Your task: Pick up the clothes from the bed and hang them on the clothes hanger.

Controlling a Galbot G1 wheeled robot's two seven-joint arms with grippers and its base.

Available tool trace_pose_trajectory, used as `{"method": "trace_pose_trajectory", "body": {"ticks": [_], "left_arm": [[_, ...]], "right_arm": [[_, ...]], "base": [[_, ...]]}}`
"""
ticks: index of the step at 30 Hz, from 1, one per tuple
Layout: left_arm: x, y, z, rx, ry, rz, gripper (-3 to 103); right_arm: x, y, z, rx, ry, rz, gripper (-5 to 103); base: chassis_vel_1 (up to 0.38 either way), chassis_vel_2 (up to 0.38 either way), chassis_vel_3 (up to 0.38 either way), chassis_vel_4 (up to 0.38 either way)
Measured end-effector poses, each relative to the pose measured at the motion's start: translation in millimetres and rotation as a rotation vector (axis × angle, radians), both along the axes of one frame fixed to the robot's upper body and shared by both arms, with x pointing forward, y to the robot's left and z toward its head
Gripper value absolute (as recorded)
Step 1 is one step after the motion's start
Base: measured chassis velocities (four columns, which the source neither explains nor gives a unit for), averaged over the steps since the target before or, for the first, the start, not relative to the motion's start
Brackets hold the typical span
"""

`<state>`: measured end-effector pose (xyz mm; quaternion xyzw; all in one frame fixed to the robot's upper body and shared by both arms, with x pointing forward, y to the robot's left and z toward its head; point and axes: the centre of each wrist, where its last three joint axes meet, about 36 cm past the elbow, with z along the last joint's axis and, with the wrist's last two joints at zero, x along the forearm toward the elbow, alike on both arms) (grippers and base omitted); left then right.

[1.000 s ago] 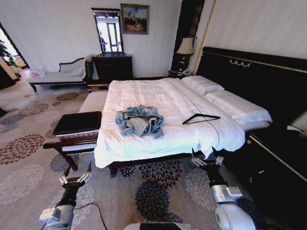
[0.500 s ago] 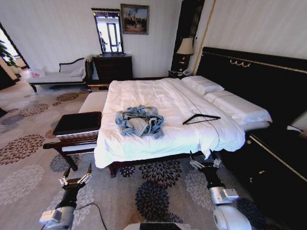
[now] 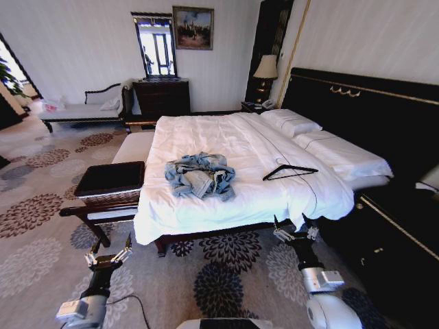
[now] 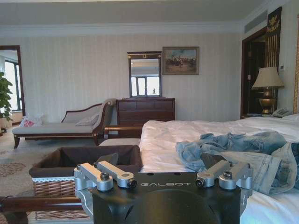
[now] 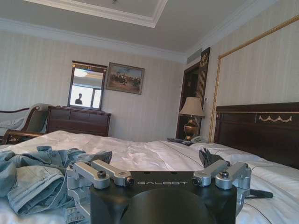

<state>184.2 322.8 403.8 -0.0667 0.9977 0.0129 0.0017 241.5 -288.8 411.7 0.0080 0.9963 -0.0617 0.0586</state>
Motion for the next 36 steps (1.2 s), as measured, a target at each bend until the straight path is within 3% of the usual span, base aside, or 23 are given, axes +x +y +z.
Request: {"method": "trace_pose_trajectory", "body": {"ticks": [36], "left_arm": [[-3.5,1.5,-4.3,-0.007,0.014,0.015,99]], "right_arm": [[-0.6,0.6,-4.1,0.004,0.0,0.004,100]], "base": [[-0.164,0.111,0.166,-0.12]]}}
